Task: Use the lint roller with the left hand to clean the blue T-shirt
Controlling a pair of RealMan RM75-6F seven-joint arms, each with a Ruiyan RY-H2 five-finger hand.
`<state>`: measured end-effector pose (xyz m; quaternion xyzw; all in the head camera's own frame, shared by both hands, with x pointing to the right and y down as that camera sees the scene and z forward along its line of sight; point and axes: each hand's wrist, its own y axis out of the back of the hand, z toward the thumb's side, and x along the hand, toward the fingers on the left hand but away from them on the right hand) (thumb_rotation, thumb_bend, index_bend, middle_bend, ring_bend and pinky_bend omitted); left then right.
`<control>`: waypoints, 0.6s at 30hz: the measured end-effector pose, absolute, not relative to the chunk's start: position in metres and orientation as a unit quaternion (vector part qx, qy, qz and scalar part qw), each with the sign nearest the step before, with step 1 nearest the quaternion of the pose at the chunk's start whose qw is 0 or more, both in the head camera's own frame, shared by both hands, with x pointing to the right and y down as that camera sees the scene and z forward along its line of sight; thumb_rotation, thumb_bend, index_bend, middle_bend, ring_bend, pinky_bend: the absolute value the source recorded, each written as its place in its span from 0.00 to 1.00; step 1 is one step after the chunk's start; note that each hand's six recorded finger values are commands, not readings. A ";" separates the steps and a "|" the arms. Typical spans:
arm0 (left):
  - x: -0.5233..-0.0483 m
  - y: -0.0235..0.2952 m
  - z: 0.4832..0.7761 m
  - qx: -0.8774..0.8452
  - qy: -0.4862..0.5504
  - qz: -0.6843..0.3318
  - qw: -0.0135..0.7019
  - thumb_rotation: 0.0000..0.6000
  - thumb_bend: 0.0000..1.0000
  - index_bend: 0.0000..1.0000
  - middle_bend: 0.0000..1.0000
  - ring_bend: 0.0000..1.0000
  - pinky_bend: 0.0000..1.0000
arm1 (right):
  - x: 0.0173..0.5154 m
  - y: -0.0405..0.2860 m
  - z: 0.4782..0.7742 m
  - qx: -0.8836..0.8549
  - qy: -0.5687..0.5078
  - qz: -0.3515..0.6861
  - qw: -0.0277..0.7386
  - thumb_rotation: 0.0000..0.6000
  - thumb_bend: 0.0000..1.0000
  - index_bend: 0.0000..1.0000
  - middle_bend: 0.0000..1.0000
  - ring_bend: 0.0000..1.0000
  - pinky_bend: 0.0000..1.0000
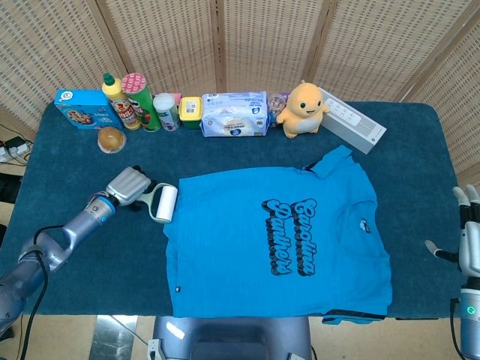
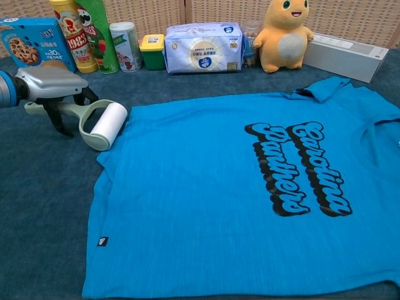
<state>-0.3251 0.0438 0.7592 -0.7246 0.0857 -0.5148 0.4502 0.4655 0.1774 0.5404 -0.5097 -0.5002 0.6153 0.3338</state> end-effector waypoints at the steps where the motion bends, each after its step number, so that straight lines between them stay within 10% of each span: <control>1: -0.324 0.043 0.759 -0.725 0.089 -0.513 0.450 1.00 0.10 0.52 0.87 0.53 0.35 | 0.465 0.177 0.540 -0.510 -0.500 0.615 0.334 1.00 0.00 0.06 0.00 0.00 0.00; 18: -0.318 0.044 0.756 -0.727 0.117 -0.499 0.458 1.00 0.20 0.53 0.92 0.71 0.71 | 0.465 0.178 0.538 -0.514 -0.504 0.610 0.331 1.00 0.00 0.06 0.00 0.00 0.00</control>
